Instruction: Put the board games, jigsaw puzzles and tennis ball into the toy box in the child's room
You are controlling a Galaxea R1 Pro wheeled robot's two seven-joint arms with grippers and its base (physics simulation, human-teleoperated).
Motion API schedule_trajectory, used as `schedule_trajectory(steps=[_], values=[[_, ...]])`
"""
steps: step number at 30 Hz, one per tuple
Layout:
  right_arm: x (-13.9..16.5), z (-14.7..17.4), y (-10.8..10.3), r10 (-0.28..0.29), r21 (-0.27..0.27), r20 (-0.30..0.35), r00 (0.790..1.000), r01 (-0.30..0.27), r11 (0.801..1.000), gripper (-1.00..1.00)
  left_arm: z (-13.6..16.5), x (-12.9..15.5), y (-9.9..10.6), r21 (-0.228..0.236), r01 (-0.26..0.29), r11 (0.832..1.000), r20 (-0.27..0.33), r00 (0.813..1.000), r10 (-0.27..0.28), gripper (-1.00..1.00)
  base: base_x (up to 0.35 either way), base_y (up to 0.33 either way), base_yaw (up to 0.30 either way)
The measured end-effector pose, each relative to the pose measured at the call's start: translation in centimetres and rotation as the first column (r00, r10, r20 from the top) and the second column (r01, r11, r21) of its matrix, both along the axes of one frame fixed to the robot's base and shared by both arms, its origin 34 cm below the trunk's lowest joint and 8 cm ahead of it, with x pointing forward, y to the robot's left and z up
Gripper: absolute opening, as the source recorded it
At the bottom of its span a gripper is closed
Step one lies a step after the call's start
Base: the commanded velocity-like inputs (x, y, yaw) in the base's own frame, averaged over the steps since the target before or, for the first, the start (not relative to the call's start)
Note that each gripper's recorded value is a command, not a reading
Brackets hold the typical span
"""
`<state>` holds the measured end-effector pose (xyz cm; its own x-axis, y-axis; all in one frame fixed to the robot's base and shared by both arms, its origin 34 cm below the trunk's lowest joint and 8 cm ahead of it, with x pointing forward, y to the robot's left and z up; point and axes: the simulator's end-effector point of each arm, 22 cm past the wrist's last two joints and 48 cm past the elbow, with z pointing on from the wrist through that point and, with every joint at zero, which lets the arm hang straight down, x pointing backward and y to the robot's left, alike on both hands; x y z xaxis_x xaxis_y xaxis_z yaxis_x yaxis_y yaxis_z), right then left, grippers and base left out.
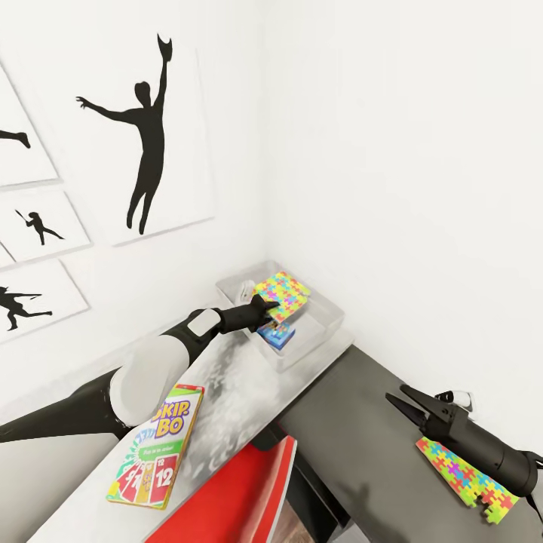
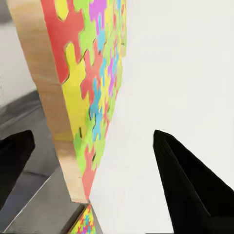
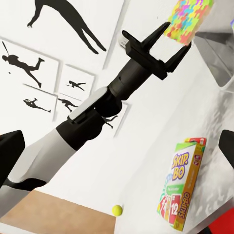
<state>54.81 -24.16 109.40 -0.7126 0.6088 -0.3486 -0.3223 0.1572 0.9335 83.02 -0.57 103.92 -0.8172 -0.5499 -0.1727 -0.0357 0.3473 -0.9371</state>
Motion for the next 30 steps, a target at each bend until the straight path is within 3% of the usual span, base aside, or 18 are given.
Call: schedule_trajectory(steps=[19, 26, 30], values=[[0.0, 0.0, 0.0, 0.0, 0.0, 0.001, 1.0, 0.0, 1.0, 1.0, 0.5, 0.0, -0.1, -0.017, 0.005, 1.0, 0.01, 1.0, -0.005, 1.0, 0.0, 0.0, 0.0], [-0.1, 0.3, -0.1, 0.0, 0.002, 0.006, 1.0, 0.0, 1.0, 1.0, 3.8, 0.0, -0.9, -0.126, 0.04, 0.991, 0.084, 0.996, -0.03, 1.0, 0.0, 0.0, -0.048], [-0.1, 0.6, -0.1, -0.002, 0.003, 0.014, 1.0, 0.002, 1.0, 1.0, 5.6, 0.1, -0.8, -0.156, 0.056, 0.986, 0.111, 0.993, -0.039, 1.0, 0.0, 0.0, -0.092]])
